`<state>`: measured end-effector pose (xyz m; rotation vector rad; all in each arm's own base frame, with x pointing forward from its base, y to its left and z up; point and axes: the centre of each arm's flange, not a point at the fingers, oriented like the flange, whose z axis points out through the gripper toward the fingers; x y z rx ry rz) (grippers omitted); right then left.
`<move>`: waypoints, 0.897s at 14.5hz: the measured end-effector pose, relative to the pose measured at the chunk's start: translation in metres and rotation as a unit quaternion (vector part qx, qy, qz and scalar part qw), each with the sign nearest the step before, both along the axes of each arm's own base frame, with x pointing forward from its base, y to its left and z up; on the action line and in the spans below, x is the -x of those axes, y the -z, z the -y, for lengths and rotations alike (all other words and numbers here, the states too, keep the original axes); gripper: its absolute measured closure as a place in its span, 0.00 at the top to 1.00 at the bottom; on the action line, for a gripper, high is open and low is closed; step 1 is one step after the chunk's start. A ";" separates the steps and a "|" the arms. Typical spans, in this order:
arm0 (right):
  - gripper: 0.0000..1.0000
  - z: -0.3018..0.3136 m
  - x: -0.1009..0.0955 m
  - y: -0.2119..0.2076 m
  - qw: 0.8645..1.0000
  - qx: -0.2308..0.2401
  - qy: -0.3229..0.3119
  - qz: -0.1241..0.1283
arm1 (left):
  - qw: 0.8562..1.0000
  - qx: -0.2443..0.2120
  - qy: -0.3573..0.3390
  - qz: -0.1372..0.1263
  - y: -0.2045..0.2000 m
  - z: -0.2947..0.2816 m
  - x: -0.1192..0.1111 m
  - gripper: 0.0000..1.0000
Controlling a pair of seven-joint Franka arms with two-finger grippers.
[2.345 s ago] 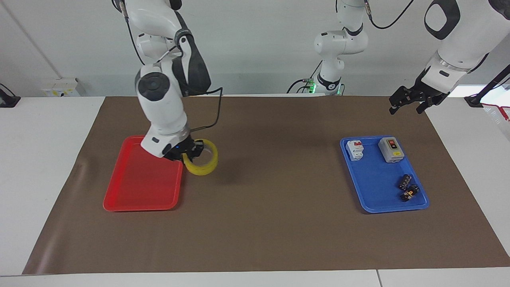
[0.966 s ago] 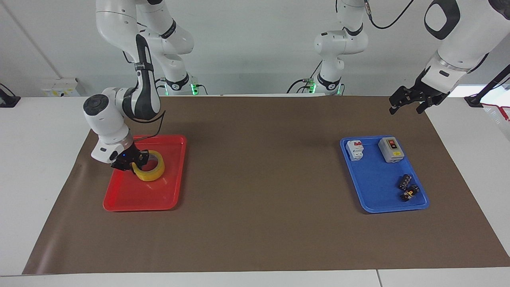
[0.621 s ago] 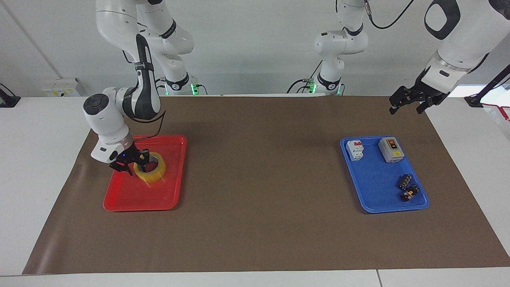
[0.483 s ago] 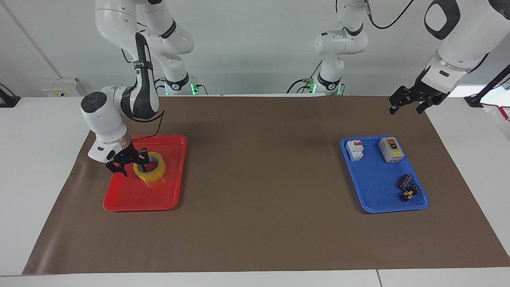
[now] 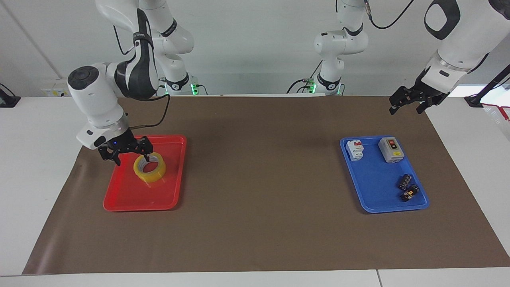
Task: Place and move tape with both arms
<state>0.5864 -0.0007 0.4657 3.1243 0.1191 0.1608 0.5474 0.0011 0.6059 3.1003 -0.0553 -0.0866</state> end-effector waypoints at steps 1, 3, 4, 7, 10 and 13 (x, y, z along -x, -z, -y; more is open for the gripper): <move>1.00 -0.014 0.005 -0.011 1.000 -0.003 0.017 0.000 | 1.000 0.000 0.000 0.000 0.000 0.000 0.000 1.00; 1.00 -0.032 0.016 -0.034 0.999 -0.008 0.044 0.005 | 1.000 0.000 0.000 0.000 0.000 0.000 0.000 1.00; 1.00 -0.033 0.021 -0.048 0.999 -0.009 0.051 0.004 | 1.000 0.000 0.000 0.000 0.000 0.000 0.000 1.00; 1.00 -0.020 0.036 -0.105 0.997 -0.008 0.075 -0.012 | 1.000 0.000 0.000 0.000 0.000 0.000 0.000 1.00; 1.00 -0.007 0.045 -0.158 0.994 -0.009 0.105 -0.019 | 1.000 0.000 0.000 0.000 0.000 0.000 0.000 1.00; 1.00 0.010 0.050 -0.184 0.991 -0.006 0.124 -0.047 | 1.000 0.000 0.000 0.000 0.000 0.000 0.000 1.00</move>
